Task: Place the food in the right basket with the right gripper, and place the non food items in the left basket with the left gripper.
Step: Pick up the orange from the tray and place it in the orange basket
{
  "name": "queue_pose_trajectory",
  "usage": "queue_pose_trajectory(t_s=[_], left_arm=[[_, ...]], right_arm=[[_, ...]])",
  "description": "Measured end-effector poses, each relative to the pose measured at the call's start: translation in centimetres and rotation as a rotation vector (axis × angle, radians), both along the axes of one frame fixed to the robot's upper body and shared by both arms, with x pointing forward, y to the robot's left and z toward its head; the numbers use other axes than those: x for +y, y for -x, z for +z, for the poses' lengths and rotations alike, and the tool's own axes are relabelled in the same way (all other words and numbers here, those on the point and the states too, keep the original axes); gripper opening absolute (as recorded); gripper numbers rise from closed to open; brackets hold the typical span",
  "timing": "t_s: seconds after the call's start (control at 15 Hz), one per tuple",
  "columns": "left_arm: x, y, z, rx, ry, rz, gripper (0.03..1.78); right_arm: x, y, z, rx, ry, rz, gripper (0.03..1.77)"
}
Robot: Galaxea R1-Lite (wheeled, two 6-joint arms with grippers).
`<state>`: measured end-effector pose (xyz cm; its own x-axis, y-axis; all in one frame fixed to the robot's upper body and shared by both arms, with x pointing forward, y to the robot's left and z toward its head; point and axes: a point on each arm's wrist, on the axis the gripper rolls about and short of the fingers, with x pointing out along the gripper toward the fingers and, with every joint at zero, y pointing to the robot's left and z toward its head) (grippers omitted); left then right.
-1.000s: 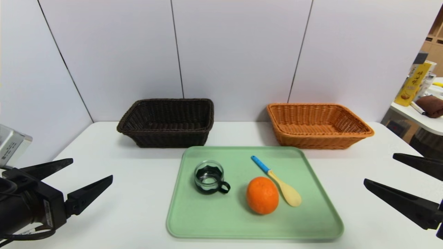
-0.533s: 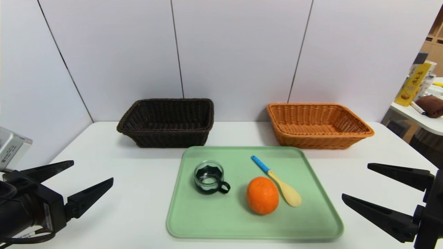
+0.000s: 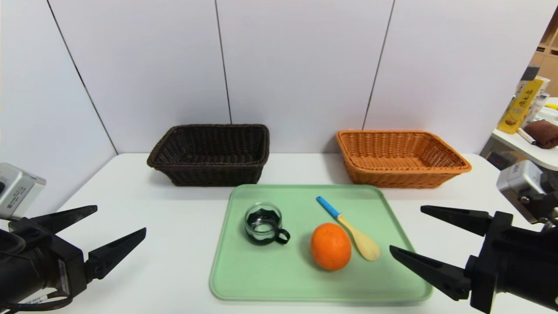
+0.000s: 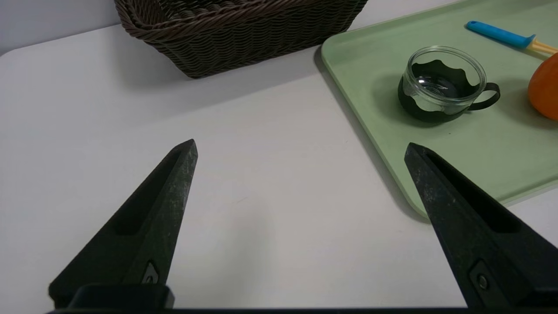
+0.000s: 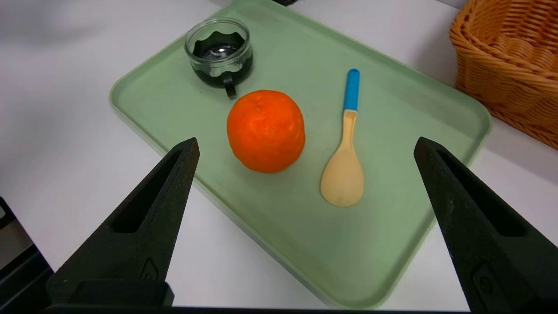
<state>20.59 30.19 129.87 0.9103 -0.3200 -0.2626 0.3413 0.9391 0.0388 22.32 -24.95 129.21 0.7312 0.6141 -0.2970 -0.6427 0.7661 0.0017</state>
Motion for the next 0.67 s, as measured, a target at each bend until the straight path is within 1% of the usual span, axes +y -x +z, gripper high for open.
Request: queue_pose_trajectory(t_s=[0.33, 0.67], left_arm=[[0.0, 0.1, -0.3, 0.009, -0.006, -0.006, 1.69], [0.0, 0.2, -0.3, 0.007, -0.009, -0.008, 1.69]], right_arm=[[2.7, -1.3, -1.3, 0.024, 0.023, 0.073, 1.70], [4.7, -3.2, -2.2, 0.055, 0.056, 0.093, 1.70]])
